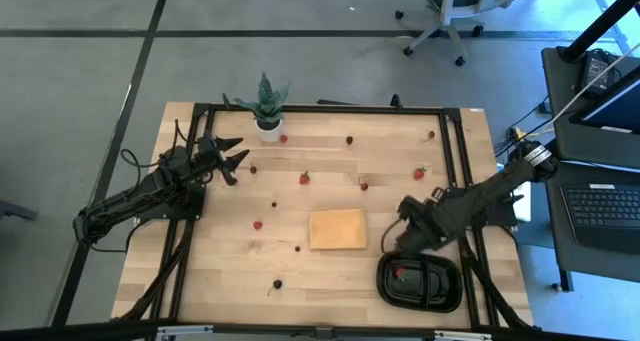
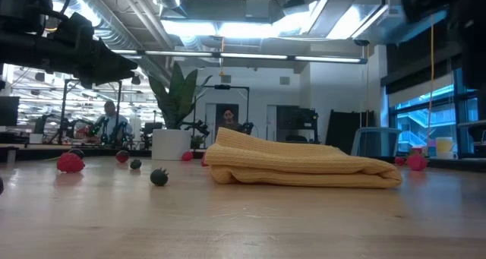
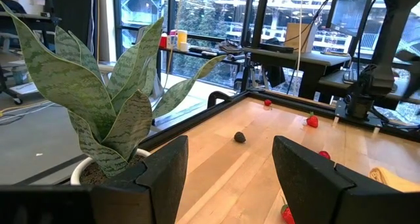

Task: Pick and placing Produce into tupperware
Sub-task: Put the right red strawberry into the black container

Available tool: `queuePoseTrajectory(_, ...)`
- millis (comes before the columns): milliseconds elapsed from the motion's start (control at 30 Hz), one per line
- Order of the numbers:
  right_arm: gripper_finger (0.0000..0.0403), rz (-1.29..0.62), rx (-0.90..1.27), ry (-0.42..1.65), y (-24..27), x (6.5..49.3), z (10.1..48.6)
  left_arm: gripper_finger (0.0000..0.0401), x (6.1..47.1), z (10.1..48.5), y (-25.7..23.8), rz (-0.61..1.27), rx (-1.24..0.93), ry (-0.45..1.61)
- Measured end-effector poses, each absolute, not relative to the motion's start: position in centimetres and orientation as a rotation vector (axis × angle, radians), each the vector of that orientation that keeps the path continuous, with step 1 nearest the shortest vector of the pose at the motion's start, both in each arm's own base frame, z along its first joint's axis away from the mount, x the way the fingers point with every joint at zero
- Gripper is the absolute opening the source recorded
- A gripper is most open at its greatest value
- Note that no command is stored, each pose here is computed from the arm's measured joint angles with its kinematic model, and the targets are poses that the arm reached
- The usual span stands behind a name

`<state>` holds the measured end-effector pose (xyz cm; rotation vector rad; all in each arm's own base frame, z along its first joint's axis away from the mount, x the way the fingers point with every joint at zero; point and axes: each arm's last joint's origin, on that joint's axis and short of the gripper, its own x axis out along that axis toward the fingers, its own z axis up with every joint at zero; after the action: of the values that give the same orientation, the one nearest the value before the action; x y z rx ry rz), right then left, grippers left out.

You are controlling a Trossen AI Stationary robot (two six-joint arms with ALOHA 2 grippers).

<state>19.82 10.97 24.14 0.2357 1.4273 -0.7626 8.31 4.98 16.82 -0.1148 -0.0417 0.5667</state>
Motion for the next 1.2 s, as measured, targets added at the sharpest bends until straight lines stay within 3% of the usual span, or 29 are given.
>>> queuePoseTrajectory(267, 0.0180, -1.000, 0.312, 1.358, 5.2, 20.9, 23.6, 0.0215, 8.3, 16.8, 5.0, 0.567, -0.115, -0.042)
queuePoseTrajectory(467, 0.0180, -0.950, 0.339, 1.346, 1.9, 22.5, 23.4, 0.0215, 8.3, 16.8, 5.0, 0.568, -0.115, -0.042)
queuePoseTrajectory(900, 0.0180, -1.059, 0.418, 1.342, -5.3, 22.6, 23.4, 0.0215, 8.3, 16.8, 5.0, 0.568, -0.115, -0.042)
queuePoseTrajectory(1200, 0.0180, -1.047, 0.558, 1.342, -8.3, 20.6, 21.4, 0.0215, 8.3, 16.8, 5.0, 0.577, -0.095, -0.038)
